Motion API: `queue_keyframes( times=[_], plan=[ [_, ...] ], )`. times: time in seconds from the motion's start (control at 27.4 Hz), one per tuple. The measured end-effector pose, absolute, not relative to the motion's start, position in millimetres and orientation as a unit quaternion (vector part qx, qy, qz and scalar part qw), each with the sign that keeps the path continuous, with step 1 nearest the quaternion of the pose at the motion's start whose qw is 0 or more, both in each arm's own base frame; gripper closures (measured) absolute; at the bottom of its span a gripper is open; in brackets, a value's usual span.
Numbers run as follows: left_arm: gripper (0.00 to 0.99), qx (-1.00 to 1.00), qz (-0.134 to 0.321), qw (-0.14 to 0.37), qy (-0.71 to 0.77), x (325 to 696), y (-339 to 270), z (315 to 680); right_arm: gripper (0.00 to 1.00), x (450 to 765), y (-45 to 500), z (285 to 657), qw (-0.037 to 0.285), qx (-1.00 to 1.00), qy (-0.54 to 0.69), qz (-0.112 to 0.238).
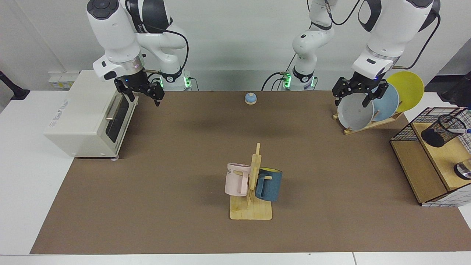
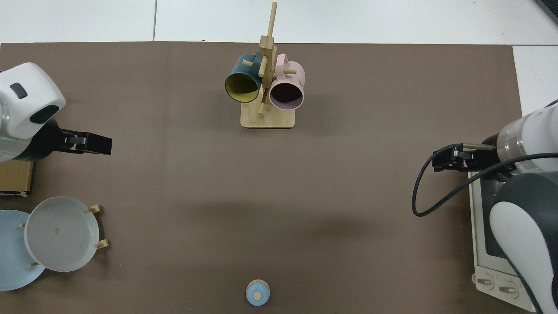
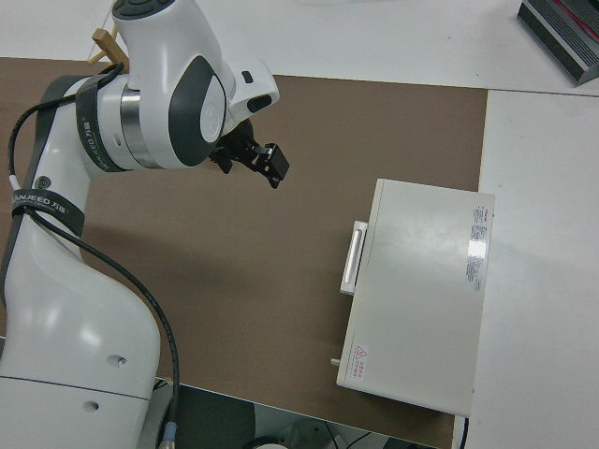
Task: Put markers into pen holder
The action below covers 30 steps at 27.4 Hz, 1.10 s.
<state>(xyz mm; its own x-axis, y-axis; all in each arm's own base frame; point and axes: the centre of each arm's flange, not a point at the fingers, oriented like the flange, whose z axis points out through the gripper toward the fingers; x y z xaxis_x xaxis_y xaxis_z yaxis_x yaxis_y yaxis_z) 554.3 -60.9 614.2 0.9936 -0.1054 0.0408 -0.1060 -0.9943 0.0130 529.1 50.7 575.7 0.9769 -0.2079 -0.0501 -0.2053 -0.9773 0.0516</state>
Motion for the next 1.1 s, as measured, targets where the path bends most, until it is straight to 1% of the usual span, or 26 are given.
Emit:
queue_keyframes(
  times=[0.88, 1.1],
  plan=[
    [0.0, 0.998, 0.018, 0.01, -0.051, 553, -62, 616, 0.0, 529, 51, 576, 0.023, 0.994, -0.104, -0.028],
    [0.0, 0.998, 0.021, 0.01, -0.065, 550, -75, 619, 0.0, 529, 51, 576, 0.023, 0.994, -0.104, -0.028]
  ],
)
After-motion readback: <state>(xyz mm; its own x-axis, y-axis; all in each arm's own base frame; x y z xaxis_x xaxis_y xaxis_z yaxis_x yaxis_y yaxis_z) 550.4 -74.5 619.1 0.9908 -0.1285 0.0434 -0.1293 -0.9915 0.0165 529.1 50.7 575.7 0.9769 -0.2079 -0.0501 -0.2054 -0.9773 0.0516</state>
